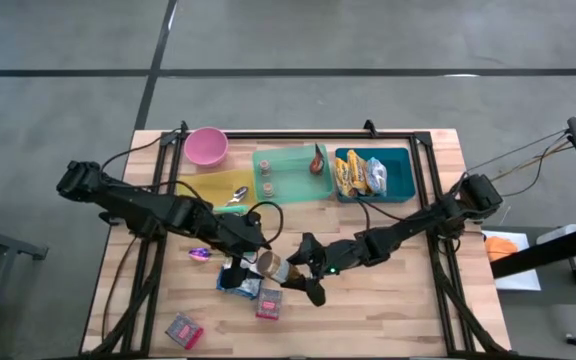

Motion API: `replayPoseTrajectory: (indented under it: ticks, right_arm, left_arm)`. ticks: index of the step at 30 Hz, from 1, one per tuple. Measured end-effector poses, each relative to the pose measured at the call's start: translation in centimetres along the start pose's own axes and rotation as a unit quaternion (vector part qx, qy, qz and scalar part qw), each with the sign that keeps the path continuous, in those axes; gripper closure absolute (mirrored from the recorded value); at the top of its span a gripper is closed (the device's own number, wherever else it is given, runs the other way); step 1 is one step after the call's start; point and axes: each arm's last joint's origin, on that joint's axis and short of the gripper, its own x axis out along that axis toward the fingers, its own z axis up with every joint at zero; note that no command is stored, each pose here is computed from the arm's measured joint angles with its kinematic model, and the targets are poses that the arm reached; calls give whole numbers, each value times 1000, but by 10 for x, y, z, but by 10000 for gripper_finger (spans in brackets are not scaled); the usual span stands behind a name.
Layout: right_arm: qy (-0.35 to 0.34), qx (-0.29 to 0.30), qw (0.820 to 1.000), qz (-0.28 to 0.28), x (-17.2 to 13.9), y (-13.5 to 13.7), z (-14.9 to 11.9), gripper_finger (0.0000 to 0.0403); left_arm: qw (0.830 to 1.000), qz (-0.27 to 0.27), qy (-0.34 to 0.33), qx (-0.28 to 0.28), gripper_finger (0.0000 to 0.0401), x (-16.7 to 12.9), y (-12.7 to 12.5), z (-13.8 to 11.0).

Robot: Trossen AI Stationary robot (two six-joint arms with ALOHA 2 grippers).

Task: Pick & Place Food Item
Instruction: Put the golden seasoning bottle into the green bin

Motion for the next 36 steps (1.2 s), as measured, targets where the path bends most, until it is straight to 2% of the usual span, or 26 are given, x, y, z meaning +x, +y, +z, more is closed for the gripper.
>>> replayPoseTrajectory:
  ticks: [8,14,24,27,33,36]
  right_arm:
    - [-7,-5,1000,22,0,2,2,130]
    - [-3,-9,1000,29,0,2,3,130]
    - [-4,-12,999,32,0,2,3,130]
    - [-5,-18,999,33,0,2,3,130]
    - [-7,-10,999,30,0,2,4,130]
    - [-7,-9,999,30,0,2,4,130]
  left_arm:
    - [1000,-20,-16,2,10,0,-2,3]
    - [998,-49,-26,5,10,13,-3,7]
    - [997,-72,7,5,12,31,3,3]
    - [997,-71,5,3,26,31,5,4]
    - [997,-76,0,1,91,30,5,7]
    - [997,-72,0,0,106,29,5,7]
